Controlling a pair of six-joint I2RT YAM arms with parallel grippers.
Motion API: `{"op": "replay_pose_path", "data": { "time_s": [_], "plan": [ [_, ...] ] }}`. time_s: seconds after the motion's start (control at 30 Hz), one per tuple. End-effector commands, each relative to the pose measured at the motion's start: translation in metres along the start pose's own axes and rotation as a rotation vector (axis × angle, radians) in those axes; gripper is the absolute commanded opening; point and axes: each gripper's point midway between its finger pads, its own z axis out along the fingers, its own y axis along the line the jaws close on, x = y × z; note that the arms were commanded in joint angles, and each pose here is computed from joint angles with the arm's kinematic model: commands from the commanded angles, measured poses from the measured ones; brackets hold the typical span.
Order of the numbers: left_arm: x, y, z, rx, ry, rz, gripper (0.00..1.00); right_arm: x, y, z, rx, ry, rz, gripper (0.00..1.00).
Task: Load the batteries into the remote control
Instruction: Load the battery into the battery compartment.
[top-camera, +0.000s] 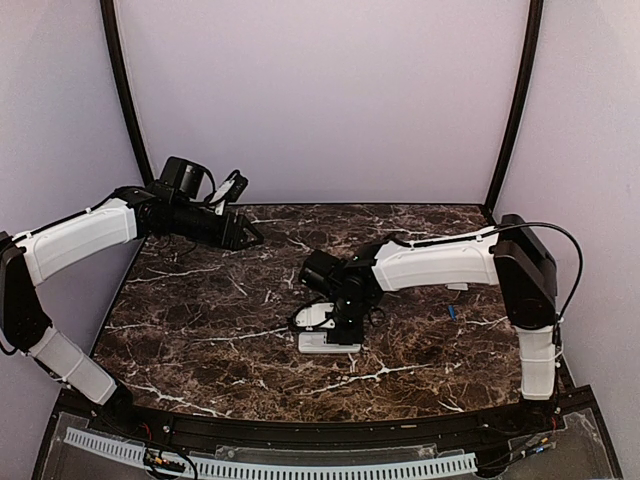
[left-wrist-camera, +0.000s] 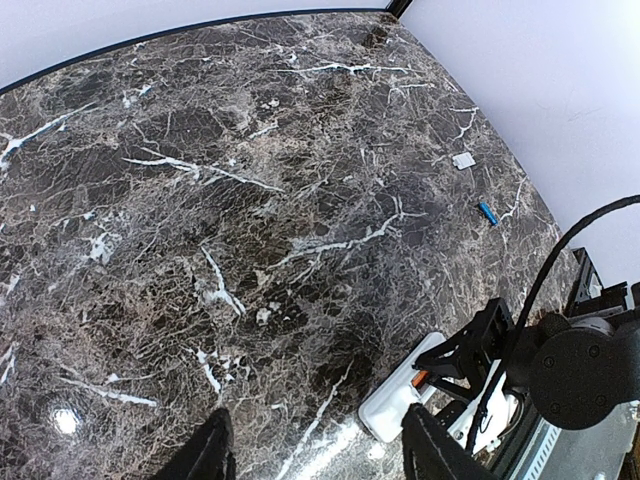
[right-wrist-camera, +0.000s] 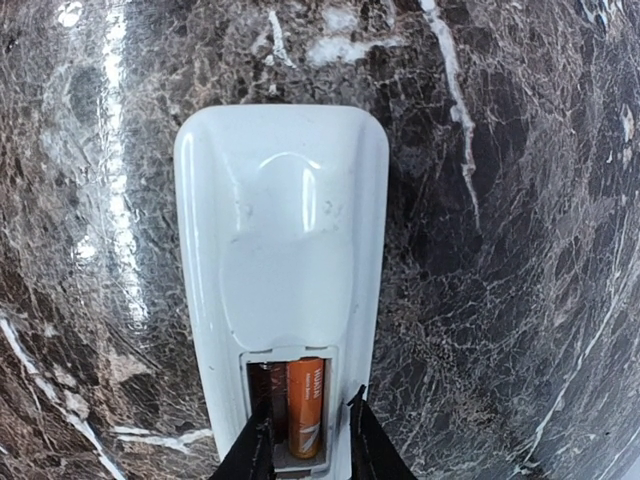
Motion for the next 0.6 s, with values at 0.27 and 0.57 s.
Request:
{"op": "replay_pose_path", "data": {
  "time_s": [0.27,0.57],
  "plan": [
    [0.003,0.002,-0.003,-0.002,0.002,-0.006,0.56,-0.017,-0.015,-0.038,0.046,-0.083,0.019,0.24],
    [0.004,0.002,-0.003,-0.003,0.003,-0.005,0.56,0.007,-0.083,-0.106,0.071,-0.305,0.466,0.23]
  ]
}}
